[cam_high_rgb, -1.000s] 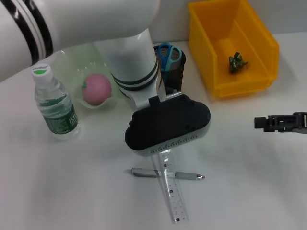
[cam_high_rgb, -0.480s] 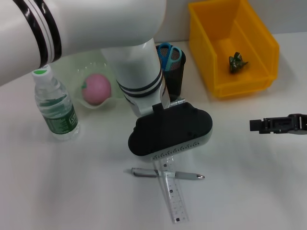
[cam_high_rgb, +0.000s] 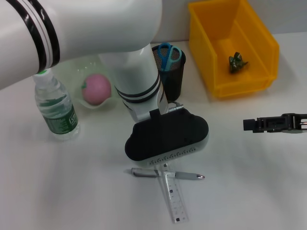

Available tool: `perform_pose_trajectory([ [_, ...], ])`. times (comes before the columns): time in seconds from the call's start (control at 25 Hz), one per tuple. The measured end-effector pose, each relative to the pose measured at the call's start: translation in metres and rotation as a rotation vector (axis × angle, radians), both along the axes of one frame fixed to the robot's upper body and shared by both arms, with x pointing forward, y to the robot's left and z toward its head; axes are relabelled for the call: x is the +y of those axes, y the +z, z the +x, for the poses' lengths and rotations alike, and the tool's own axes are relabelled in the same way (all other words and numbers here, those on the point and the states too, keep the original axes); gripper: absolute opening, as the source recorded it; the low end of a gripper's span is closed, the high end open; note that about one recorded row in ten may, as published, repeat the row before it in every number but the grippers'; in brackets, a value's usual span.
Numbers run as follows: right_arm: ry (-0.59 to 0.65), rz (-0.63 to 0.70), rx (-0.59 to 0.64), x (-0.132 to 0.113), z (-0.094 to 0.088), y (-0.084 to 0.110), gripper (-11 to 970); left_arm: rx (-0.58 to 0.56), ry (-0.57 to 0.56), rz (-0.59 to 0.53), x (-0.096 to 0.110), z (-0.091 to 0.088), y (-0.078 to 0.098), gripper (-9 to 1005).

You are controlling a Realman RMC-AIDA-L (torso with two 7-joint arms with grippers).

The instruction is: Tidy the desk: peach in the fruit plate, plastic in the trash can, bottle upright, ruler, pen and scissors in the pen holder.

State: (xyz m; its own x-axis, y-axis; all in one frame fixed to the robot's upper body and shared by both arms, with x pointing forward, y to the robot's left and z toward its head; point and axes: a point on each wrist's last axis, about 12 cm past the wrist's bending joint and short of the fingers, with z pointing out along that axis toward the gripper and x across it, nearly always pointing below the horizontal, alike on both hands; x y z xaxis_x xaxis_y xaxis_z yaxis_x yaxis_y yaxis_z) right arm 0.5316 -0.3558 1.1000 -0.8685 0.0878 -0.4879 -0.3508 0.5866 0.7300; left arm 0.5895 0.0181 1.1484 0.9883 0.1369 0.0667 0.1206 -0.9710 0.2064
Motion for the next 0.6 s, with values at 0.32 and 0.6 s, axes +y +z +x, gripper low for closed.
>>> perform_pose_trajectory([
  [0.32,0.02,-0.002,-0.001,0.005,0.002,0.0,727,-0.014,0.008,-0.029,-0.001,0.002,-0.007,735],
  [0.6,0.028,0.001,0.0,0.008,0.002,0.0,727,-0.017,0.018,-0.033,-0.001,0.002,-0.01,733],
])
